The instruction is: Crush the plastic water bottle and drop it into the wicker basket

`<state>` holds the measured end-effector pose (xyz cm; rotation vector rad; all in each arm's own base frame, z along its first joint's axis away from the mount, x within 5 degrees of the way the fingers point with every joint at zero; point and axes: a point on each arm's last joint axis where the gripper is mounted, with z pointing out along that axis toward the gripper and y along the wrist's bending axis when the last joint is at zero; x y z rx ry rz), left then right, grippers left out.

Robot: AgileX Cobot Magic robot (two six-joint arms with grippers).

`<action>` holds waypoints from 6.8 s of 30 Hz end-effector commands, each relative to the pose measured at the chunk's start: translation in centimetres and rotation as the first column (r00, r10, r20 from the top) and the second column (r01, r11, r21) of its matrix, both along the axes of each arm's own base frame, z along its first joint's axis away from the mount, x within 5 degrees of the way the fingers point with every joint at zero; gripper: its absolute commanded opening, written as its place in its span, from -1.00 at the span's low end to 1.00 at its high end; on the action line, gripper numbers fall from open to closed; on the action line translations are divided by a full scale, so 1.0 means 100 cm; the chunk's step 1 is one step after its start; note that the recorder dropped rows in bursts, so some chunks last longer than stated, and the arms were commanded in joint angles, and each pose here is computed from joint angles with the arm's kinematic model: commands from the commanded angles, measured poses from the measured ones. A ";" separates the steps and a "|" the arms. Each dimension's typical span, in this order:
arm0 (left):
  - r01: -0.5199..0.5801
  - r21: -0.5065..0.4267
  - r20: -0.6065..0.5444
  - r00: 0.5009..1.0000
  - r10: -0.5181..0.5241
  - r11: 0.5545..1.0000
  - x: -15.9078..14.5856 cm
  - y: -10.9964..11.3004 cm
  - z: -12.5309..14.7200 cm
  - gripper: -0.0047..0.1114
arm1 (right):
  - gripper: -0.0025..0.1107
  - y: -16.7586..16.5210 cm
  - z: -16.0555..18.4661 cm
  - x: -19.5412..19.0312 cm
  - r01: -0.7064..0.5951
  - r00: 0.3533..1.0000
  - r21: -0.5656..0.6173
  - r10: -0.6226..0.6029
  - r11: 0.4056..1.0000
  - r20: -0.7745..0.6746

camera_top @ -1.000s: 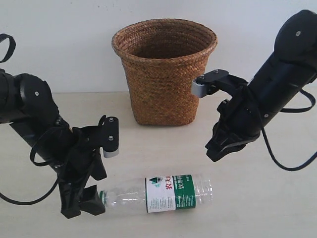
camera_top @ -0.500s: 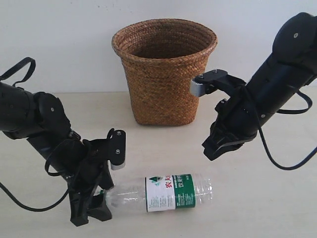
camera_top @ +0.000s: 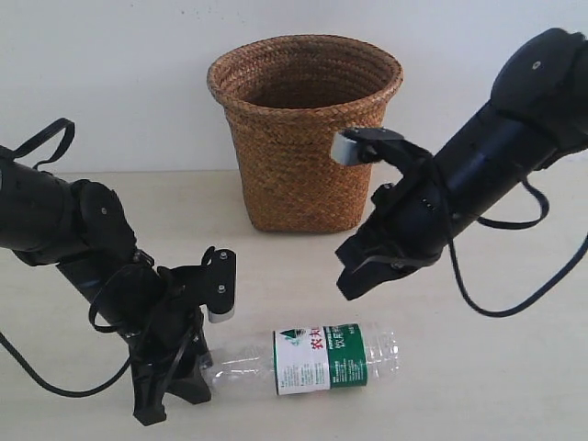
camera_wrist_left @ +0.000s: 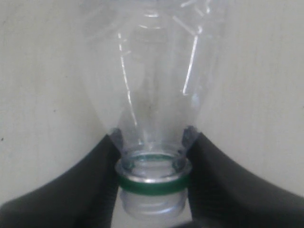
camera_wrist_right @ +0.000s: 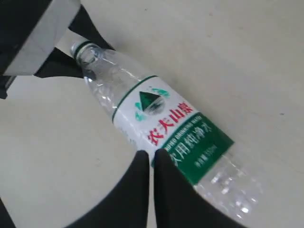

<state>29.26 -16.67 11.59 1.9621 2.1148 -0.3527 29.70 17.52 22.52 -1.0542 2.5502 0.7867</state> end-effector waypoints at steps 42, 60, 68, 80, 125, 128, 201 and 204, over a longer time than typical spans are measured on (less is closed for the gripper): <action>-0.049 0.008 -0.065 0.997 0.049 0.999 -0.004 -0.001 0.000 -0.85 | -0.96 0.036 -0.118 0.045 -0.013 0.952 -0.448 -0.126 0.894 -0.280; -0.053 0.010 -0.058 0.997 0.053 0.999 -0.003 -0.001 0.000 -0.85 | -0.96 0.097 -0.071 0.022 -0.048 0.974 -0.099 0.025 0.994 -0.224; -0.061 0.010 -0.061 0.996 0.062 0.998 -0.003 -0.001 0.000 -0.85 | -0.96 0.096 -0.114 0.023 -0.064 0.952 -0.165 0.011 0.984 -0.305; -0.064 0.015 -0.061 0.996 0.065 0.998 -0.003 -0.001 0.000 -0.85 | -0.96 0.073 -0.172 0.028 -0.073 0.907 -0.289 -0.057 0.954 -0.417; -0.048 0.056 -0.078 0.996 0.052 0.997 -0.004 0.002 -0.011 -0.85 | -0.96 0.072 -0.145 0.073 -0.230 0.932 -0.350 0.102 0.908 -0.348; -0.048 0.056 -0.078 0.996 0.052 0.997 -0.004 0.002 -0.011 -0.85 | -0.96 0.077 -0.110 0.074 -0.193 0.948 -0.290 0.102 0.937 -0.300; 0.044 -0.076 0.236 0.971 -0.025 0.996 -0.044 0.021 0.151 -0.85 | -0.96 -0.096 0.031 -0.030 0.408 0.912 -0.313 -0.366 0.858 0.185; 0.045 -0.094 0.274 0.962 -0.018 0.995 -0.038 0.018 0.163 -0.85 | -0.96 -0.101 0.009 -0.036 0.423 0.905 -0.307 -0.381 0.853 0.188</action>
